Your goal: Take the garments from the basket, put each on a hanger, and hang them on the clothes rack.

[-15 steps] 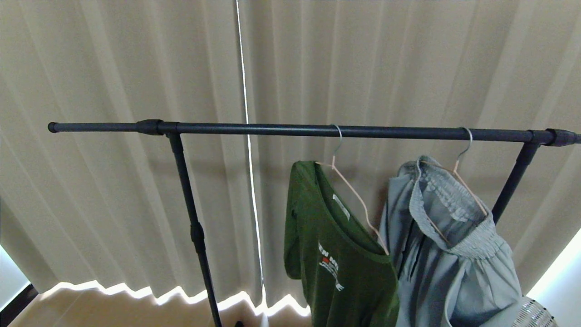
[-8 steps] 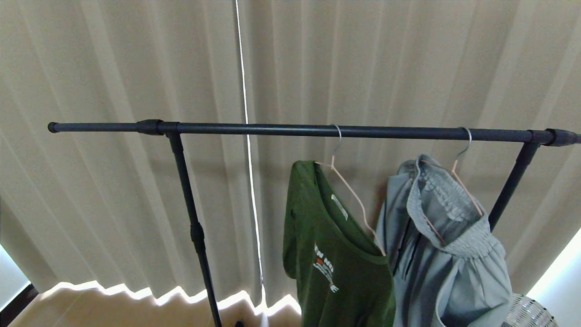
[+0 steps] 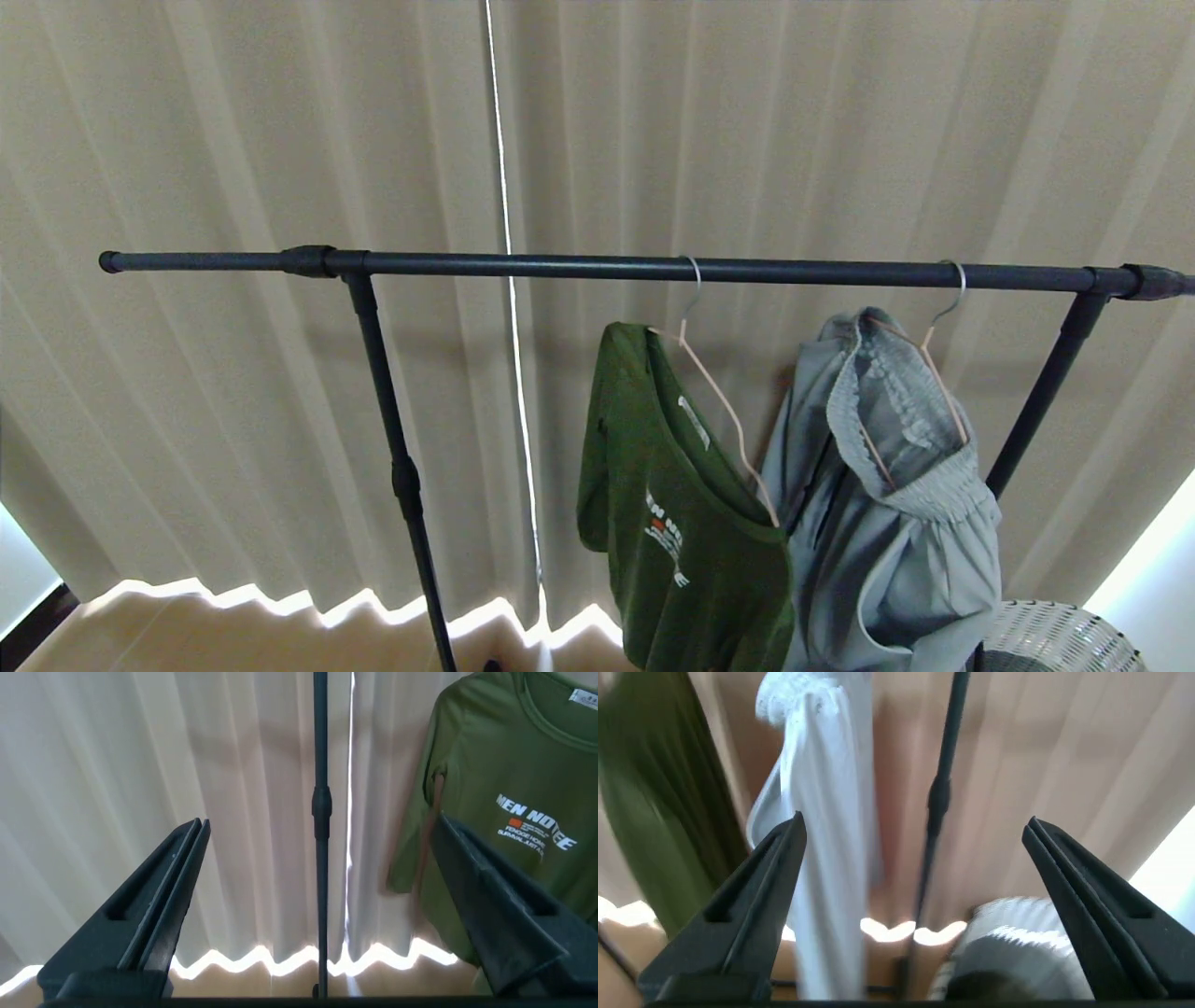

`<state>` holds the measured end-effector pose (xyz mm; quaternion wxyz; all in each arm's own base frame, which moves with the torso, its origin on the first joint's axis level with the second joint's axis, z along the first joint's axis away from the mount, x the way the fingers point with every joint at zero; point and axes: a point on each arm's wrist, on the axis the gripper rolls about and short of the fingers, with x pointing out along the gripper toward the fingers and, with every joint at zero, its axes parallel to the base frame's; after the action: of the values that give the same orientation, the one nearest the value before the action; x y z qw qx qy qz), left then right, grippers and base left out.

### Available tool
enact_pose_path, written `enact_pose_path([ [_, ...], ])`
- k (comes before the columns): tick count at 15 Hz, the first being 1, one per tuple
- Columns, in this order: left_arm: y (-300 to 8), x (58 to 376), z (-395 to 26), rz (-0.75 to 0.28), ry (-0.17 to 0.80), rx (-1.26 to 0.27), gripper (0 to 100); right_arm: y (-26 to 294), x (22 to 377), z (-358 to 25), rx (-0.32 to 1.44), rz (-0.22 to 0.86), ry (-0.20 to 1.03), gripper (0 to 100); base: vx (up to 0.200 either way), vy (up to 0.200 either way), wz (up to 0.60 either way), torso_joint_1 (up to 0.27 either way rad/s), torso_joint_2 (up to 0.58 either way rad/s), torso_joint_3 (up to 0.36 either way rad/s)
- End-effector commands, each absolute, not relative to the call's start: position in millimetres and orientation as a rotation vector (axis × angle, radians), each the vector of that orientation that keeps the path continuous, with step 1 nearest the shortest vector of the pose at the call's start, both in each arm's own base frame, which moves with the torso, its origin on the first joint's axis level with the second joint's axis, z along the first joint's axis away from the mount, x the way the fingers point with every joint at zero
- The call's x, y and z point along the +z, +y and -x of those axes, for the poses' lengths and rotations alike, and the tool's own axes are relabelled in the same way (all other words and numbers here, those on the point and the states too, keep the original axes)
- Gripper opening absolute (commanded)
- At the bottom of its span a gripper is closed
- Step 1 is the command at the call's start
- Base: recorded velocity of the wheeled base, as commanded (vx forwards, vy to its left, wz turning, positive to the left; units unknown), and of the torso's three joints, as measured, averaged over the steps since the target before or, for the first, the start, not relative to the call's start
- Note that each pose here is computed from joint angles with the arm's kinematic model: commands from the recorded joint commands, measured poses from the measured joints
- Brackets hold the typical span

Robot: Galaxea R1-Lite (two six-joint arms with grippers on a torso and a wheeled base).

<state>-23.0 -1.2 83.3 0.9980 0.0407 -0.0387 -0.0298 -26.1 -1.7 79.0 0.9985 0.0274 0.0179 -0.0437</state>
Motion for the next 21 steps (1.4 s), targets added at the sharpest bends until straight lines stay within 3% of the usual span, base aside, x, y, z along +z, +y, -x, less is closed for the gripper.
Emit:
enact_pose_path([
  [1,-1.2,83.4,23.0,-0.082,-0.078,-0.06,100,-1.8,77.6,25.9,-0.09,-0.057,0.039,100,0.0,0.0,0.0,0.0,0.0,0.0],
  [21,-1.1,83.5,23.2,-0.074,-0.08,-0.055,100,-1.7,77.6,25.9,-0.087,-0.055,0.039,100,0.0,0.0,0.0,0.0,0.0,0.0],
])
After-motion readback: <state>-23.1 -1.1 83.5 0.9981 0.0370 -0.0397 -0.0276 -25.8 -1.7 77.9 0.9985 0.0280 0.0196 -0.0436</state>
